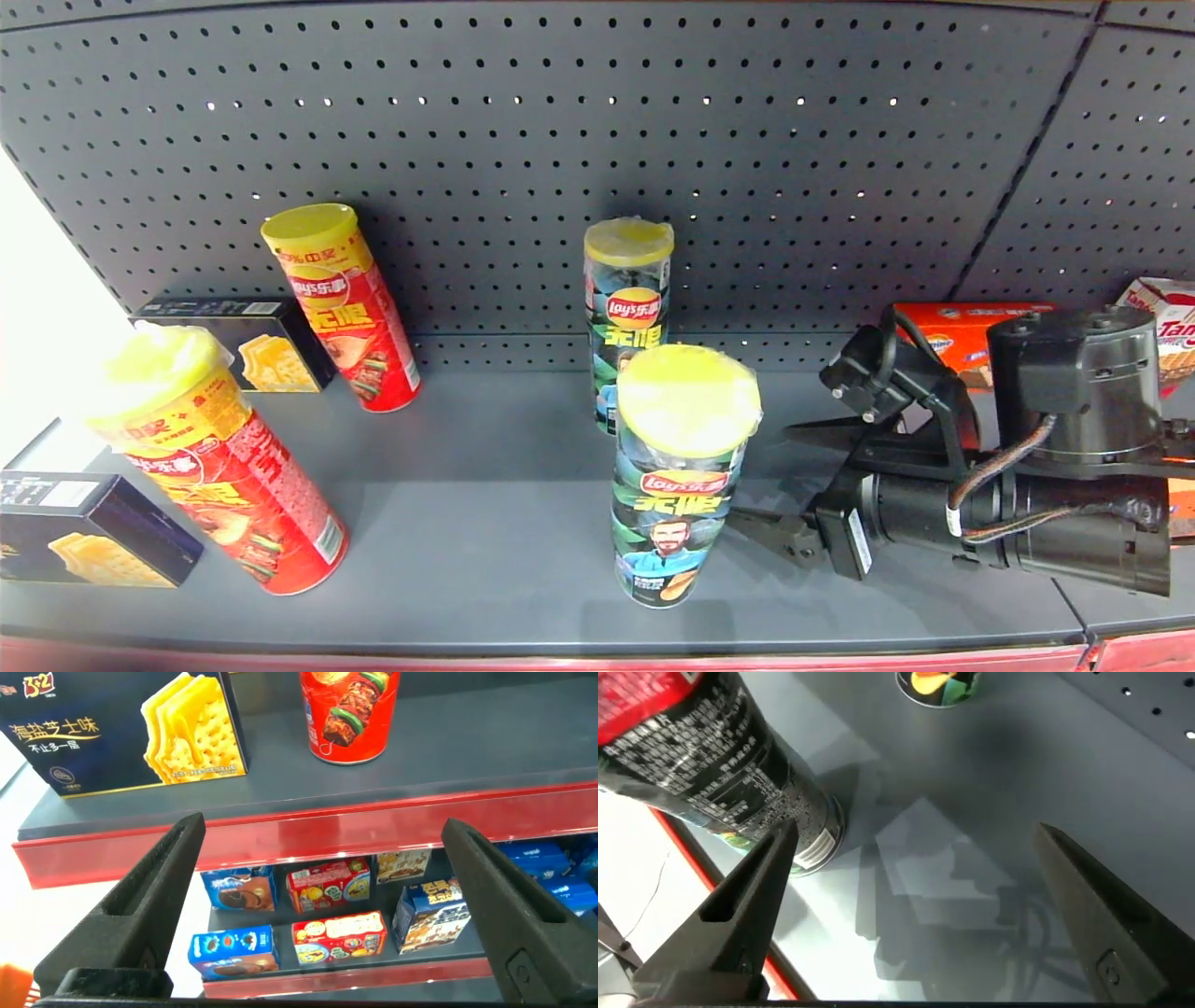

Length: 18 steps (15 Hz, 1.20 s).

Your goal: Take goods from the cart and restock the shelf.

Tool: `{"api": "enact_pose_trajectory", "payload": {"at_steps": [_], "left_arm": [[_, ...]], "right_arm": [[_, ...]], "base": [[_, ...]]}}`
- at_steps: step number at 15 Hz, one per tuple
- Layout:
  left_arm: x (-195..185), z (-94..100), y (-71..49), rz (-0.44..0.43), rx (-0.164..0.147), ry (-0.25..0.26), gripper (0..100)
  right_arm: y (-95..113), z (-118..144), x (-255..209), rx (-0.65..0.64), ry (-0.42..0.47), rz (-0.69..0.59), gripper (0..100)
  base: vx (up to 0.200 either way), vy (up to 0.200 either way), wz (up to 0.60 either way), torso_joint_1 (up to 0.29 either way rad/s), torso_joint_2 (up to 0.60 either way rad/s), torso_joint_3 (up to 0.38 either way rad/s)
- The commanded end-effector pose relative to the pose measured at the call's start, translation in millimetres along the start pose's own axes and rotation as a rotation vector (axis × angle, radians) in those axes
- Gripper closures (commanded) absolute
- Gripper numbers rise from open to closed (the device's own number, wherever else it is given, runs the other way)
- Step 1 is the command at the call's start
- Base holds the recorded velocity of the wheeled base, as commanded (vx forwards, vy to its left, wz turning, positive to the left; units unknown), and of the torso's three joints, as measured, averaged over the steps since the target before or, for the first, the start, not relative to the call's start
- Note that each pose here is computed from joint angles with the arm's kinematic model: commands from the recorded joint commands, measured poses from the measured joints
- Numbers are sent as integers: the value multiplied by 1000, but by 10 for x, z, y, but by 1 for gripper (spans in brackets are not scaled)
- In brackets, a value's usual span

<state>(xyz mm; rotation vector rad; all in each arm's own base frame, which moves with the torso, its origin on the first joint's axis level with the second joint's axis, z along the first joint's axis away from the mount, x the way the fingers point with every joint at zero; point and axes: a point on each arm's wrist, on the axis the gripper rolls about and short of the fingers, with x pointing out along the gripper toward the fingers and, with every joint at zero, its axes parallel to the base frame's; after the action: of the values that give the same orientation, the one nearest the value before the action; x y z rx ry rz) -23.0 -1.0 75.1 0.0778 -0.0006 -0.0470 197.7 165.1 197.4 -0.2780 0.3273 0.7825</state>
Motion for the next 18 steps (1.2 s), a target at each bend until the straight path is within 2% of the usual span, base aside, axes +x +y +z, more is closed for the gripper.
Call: {"api": "enact_pose_trajectory", "payload": {"at_steps": [1, 6, 18], "left_arm": [[1, 1, 0, 1, 0, 2, 0], [1, 1, 0, -1, 2, 2, 0], [1, 1, 0, 1, 0, 2, 0]], "right_arm": [[10, -5, 18, -2, 4, 5, 0], [-16, 12, 3, 1, -4, -7, 0], [73, 56, 122, -13, -1, 29, 0]], "base": [[0, 0, 0, 0, 0, 0], [0, 0, 0, 0, 0, 0], [0, 0, 0, 0, 0, 0]]}}
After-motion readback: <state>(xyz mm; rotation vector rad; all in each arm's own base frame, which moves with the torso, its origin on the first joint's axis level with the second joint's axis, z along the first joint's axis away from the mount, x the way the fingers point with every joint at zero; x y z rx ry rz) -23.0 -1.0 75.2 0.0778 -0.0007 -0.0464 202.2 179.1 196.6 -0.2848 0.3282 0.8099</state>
